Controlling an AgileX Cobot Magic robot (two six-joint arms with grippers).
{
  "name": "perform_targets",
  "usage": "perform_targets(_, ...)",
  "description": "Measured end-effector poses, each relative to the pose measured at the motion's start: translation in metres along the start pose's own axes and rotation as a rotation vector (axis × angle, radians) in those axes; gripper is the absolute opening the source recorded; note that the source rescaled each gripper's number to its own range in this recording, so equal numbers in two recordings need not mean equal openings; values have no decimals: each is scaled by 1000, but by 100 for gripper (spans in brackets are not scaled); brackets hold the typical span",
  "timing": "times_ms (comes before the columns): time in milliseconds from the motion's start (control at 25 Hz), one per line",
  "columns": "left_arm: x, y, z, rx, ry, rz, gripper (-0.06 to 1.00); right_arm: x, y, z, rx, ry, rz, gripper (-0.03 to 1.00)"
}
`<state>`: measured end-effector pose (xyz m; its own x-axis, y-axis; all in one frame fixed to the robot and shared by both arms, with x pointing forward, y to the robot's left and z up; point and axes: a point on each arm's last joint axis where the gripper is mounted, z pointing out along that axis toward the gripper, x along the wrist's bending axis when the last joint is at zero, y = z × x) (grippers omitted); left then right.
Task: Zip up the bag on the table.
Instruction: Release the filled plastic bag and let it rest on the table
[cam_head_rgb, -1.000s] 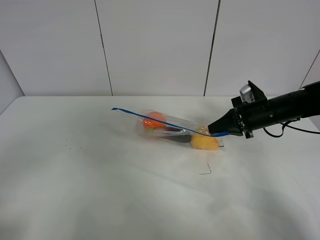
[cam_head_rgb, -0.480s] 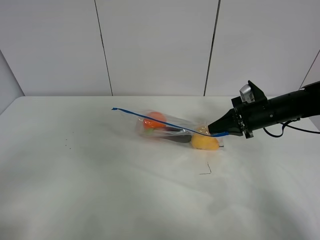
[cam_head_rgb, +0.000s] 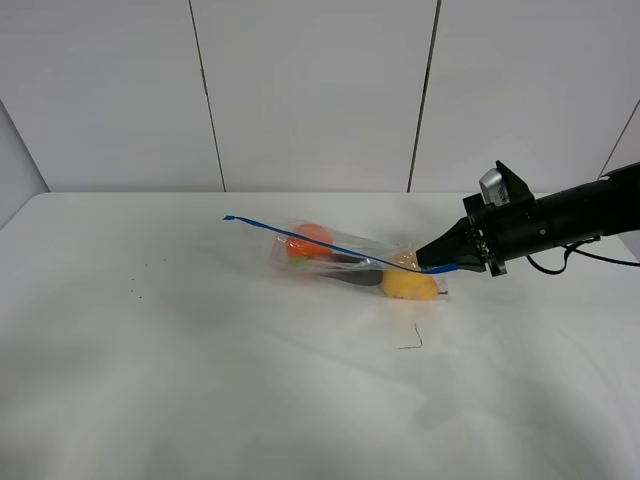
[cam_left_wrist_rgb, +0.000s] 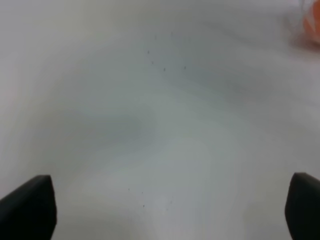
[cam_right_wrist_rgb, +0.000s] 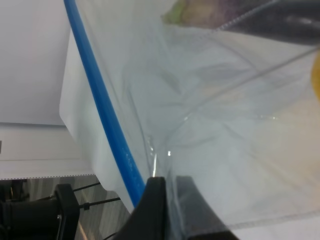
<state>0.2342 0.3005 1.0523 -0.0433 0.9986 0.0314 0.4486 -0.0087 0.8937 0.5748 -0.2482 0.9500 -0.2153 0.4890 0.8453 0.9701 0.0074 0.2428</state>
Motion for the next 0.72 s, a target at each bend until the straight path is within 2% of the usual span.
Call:
perform_targets(520, 1, 0, 0, 1, 13, 7, 99, 0, 0, 0, -1, 0, -2, 2)
perform_targets(560, 1, 0, 0, 1, 13, 7, 99, 0, 0, 0, -1, 0, -2, 7)
perform_targets(600, 1, 0, 0, 1, 13, 7, 99, 0, 0, 0, -1, 0, -2, 17)
perform_targets(680, 1, 0, 0, 1, 13, 7, 99, -1, 0, 0, -4, -6, -3, 48)
perform_targets(720, 1, 0, 0, 1, 13, 7, 99, -2, 1, 0, -7, -18, -4, 68)
